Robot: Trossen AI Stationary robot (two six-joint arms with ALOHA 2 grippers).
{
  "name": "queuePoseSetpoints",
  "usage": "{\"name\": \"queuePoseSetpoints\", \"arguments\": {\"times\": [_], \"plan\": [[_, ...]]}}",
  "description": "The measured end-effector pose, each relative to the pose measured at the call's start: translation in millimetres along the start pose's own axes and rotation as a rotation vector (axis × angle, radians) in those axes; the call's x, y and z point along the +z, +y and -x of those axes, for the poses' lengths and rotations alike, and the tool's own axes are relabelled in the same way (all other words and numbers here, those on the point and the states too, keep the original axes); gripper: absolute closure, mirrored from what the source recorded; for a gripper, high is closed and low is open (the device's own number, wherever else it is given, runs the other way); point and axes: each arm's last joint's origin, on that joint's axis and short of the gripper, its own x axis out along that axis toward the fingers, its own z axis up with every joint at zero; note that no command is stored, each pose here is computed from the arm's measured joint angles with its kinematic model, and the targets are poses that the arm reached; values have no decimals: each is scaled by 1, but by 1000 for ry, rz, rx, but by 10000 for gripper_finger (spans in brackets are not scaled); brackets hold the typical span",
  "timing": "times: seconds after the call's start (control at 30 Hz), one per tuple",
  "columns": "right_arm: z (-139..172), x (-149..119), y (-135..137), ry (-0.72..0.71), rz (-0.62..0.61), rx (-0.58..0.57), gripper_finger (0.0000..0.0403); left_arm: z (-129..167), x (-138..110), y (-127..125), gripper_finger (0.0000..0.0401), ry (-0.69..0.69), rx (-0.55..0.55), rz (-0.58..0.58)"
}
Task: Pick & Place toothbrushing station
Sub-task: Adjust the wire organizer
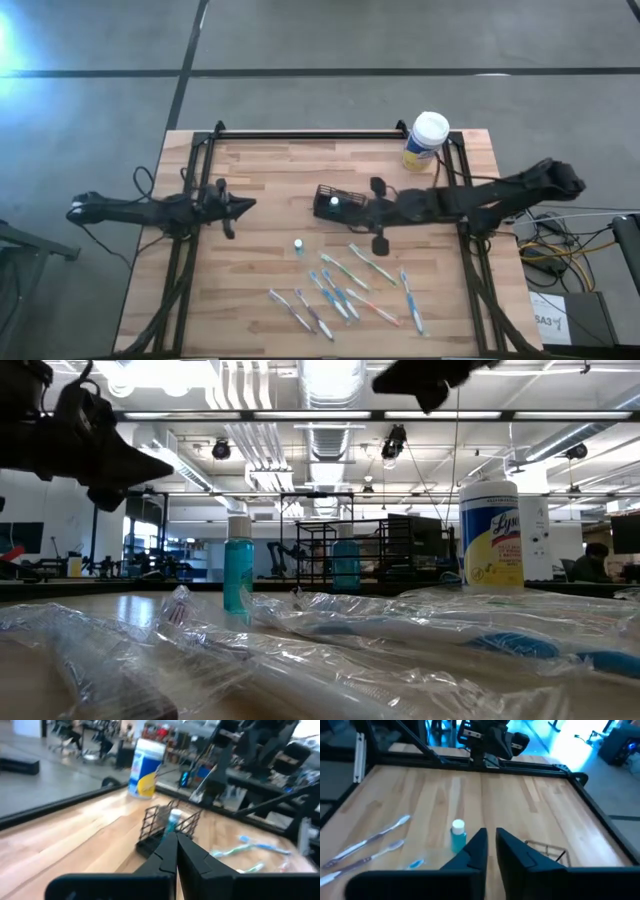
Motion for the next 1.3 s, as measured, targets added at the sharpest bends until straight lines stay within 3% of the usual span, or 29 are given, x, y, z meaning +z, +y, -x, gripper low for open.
{"name": "queuePoseSetpoints", "arguments": {"times": [0.23, 0.43, 0.63, 0.87, 1.1, 1.3], "plan": [[6, -45, 3, -65, -99, -27, 392, -17, 7, -4, 399, 91, 73, 7], [-7, -69, 13, -2, -148, -36, 392, -46, 22, -2, 400, 158, 221, -44], [-25, -84, 30, 32, -143, -30, 392, -86, 39, 10, 400, 257, 186, -33], [-49, -107, 41, 146, -146, -44, 392, -134, 41, 20, 400, 372, 138, -46], [-59, -123, 40, 193, -174, -155, 392, -173, 31, 19, 400, 475, 57, -44], [-56, -130, 36, 193, -213, -243, 392, -188, 24, 18, 400, 514, 33, -28]]}}
